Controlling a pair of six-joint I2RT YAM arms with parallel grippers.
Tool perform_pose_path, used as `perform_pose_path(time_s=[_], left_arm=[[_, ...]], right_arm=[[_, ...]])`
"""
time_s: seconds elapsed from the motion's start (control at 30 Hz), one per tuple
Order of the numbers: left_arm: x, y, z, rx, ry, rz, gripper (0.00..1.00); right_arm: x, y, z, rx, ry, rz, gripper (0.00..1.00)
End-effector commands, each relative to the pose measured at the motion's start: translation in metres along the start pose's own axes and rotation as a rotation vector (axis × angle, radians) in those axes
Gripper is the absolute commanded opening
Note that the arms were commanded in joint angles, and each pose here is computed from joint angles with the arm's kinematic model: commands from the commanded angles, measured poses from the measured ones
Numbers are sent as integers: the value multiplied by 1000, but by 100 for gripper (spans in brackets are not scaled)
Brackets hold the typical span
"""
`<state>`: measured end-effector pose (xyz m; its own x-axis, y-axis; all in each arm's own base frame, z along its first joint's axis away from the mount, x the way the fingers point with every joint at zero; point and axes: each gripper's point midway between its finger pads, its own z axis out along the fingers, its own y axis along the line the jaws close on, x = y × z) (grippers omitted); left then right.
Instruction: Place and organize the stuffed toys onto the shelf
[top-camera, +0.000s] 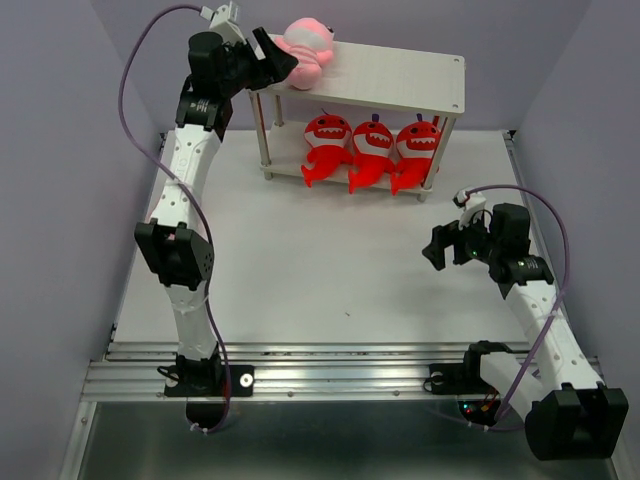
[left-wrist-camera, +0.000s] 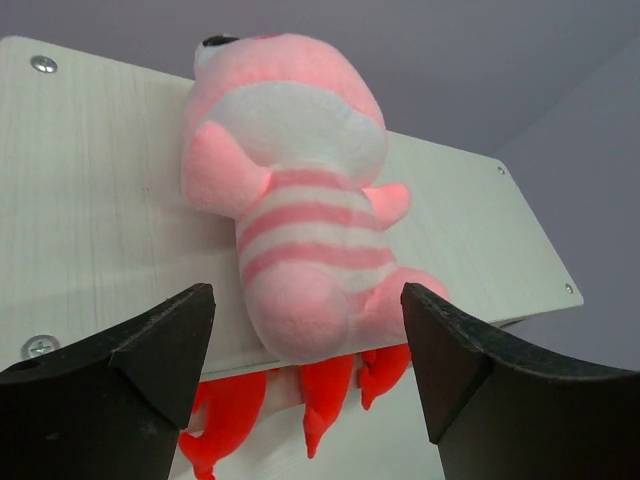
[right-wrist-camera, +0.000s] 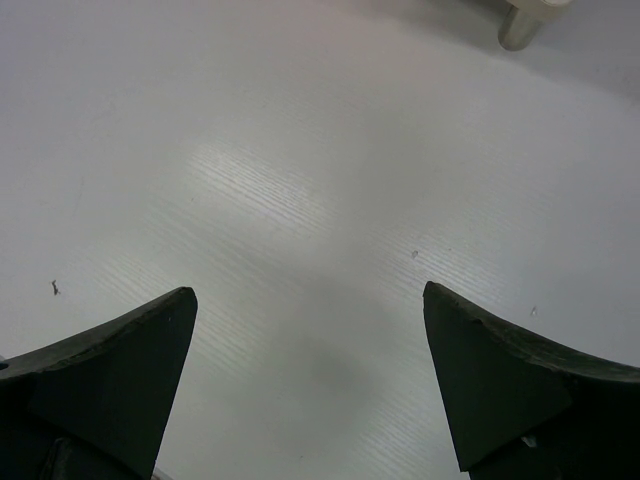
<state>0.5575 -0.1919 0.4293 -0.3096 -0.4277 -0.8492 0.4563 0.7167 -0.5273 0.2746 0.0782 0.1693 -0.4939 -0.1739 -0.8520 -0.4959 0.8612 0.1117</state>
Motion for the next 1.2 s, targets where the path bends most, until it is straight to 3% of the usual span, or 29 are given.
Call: perform_pose_path(time_s=[0.0, 0.23, 0.27, 0.3, 0.33, 0.4, 0.43, 0.47, 0.53, 0.6, 0.73, 0.87, 1.17], left_arm=[[-67, -51, -48, 67, -158, 81, 86], [-78, -61, -90, 24, -193, 158, 87], [-63, -39, -90, -55, -173, 146, 86], [-73, -50, -115, -76, -216, 168, 86], [-46, -25, -118, -142, -175, 151, 86], [-32, -8, -140, -219, -195, 158, 86], [-47, -17, -172, -254, -289, 172, 86], [-12, 18, -179, -335, -237, 147, 86], [-8, 28, -220, -425, -300, 135, 86], [16, 69, -253, -570, -304, 96, 88], [67, 152, -297, -815, -226, 30, 88], [104, 211, -319, -945, -141, -24, 88], [144, 278, -325, -1044, 9, -78, 86]], right_arm=[[-13, -5, -1, 7, -52, -31, 100], [-13, -3, -3, -9, -55, -46, 100], [-12, 1, -4, -34, -52, -61, 100], [-12, 4, -5, -49, -55, -76, 100], [-10, 8, -7, -67, -53, -87, 100], [-10, 15, -8, -105, -61, -115, 100], [-10, 18, -10, -118, -65, -122, 100], [-10, 19, -10, -126, -66, -128, 100], [-9, 19, -11, -131, -64, -127, 100], [-10, 19, -11, -136, -65, -130, 100], [-9, 19, -11, -138, -62, -128, 100], [-10, 21, -12, -142, -66, -131, 100], [-10, 21, -12, -141, -67, -133, 100]])
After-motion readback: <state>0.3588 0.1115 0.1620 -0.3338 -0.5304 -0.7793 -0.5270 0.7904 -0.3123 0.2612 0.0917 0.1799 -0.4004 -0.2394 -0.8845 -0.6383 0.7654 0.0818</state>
